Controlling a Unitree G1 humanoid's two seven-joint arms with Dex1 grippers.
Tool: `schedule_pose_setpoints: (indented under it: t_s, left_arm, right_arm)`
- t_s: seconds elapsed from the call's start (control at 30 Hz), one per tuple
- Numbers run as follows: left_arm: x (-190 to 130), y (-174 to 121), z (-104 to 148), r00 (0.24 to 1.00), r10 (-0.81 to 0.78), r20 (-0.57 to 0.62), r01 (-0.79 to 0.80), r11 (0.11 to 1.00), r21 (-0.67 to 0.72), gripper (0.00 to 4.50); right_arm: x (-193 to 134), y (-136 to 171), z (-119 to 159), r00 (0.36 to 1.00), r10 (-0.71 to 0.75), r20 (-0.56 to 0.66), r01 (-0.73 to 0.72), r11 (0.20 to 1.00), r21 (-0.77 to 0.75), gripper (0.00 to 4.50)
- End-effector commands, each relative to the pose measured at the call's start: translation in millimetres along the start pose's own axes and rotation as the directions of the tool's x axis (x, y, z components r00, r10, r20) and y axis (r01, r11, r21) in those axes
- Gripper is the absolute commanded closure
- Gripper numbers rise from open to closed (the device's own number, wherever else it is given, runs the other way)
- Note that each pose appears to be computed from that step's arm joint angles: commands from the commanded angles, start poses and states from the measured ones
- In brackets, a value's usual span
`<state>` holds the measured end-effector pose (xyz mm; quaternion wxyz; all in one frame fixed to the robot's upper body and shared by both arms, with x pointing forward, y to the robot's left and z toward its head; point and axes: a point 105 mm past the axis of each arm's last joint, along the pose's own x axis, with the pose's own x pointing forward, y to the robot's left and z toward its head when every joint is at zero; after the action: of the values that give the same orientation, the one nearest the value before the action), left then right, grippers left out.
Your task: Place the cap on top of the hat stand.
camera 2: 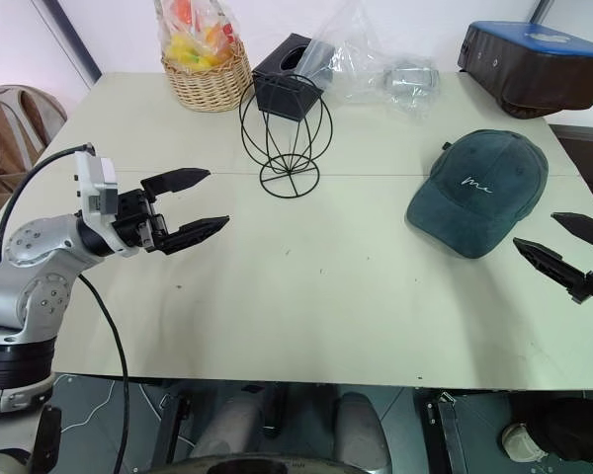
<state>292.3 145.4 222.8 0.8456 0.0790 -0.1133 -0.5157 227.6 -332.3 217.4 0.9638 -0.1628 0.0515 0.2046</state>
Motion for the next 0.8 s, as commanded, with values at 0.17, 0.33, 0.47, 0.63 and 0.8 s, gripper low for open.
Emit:
schedule_pose_setpoints:
  t_s: [0.17, 0.33, 0.47, 0.63, 0.8]
  left_arm:
    - [2.8, 1.8, 15.8, 0.999, -0.01, 0.049, 0.009, 0.999, 0.033, 0.08]
    - [2.8, 0.6, 15.3, 0.999, -0.021, 0.046, 0.02, 0.999, 0.026, 0.08]
    - [2.9, 0.5, 15.4, 0.999, -0.023, 0.048, 0.022, 0.999, 0.026, 0.08]
    - [3.6, -0.1, 15.3, 0.999, -0.027, 0.046, 0.026, 0.999, 0.028, 0.08]
    - [4.3, 0.0, 14.9, 0.999, -0.029, 0.043, 0.028, 0.999, 0.031, 0.08]
  right_arm:
    - [-1.7, -1.8, 9.2, 0.999, -0.004, 0.034, 0.005, 1.0, -0.025, 1.01]
    - [-2.6, -1.1, 8.7, 1.0, -0.006, 0.03, 0.007, 1.0, -0.026, 1.01]
    - [-3.1, 0.3, 8.4, 1.0, -0.008, 0.029, 0.008, 1.0, -0.027, 1.01]
    - [-4.0, 1.1, 8.6, 1.0, -0.008, 0.027, 0.009, 1.0, -0.03, 1.01]
    - [-3.5, 2.6, 9.4, 1.0, -0.007, 0.026, 0.008, 0.999, -0.035, 1.01]
